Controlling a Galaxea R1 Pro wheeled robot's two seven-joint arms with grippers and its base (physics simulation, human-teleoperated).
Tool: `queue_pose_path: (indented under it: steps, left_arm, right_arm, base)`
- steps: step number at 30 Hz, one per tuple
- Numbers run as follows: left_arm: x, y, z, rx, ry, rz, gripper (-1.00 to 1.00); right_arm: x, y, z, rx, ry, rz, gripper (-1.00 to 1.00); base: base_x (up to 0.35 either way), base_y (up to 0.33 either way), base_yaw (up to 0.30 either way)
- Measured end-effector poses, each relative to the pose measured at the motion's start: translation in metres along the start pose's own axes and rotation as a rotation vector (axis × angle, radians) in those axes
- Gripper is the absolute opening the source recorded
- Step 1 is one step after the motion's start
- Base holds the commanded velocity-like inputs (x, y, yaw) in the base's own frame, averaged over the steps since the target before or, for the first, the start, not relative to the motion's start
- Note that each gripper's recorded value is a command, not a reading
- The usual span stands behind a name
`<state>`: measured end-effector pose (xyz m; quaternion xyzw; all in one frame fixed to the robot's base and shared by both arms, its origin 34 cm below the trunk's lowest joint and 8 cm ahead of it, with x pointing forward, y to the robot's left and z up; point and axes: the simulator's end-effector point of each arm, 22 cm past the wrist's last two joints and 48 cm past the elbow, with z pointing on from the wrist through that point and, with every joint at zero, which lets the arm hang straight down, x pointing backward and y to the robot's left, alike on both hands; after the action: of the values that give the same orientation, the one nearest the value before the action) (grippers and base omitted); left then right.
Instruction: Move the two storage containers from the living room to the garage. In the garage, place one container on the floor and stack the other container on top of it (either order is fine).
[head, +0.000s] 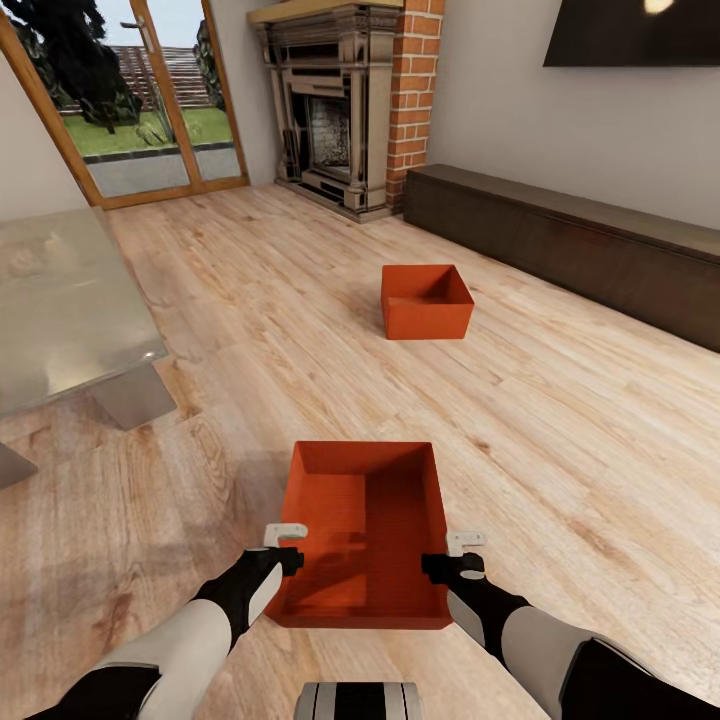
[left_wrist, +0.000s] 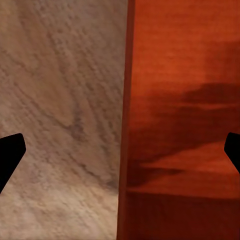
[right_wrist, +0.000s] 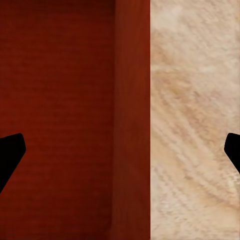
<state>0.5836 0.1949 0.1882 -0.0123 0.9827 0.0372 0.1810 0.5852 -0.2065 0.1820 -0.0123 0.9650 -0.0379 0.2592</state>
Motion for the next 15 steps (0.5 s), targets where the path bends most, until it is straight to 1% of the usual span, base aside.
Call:
queue_pose_path:
  steps: [11,12,15]
  left_arm:
    - [0.0002,-0.0009,-0.0001,0.001,0.000,0.002,1.00]
    - [0.0001,-0.0009,-0.0001,0.001,0.000,0.002,-1.00]
    - [0.0003,-0.0005,-0.0001,-0.001,0.000,0.002,-1.00]
  right_arm:
    - [0.0003,-0.0008,0.0001,0.001,0.001,-0.001,1.00]
    - [0.0003,-0.0009,0.0001,0.001,0.001,-0.001,-1.00]
    - [0.0003,-0.0009,0.0001,0.001,0.001,-0.001,-1.00]
  base:
    - [0.000,0.000,0.000]
    - [0.000,0.000,0.000]
    - [0.000,0.000,0.000]
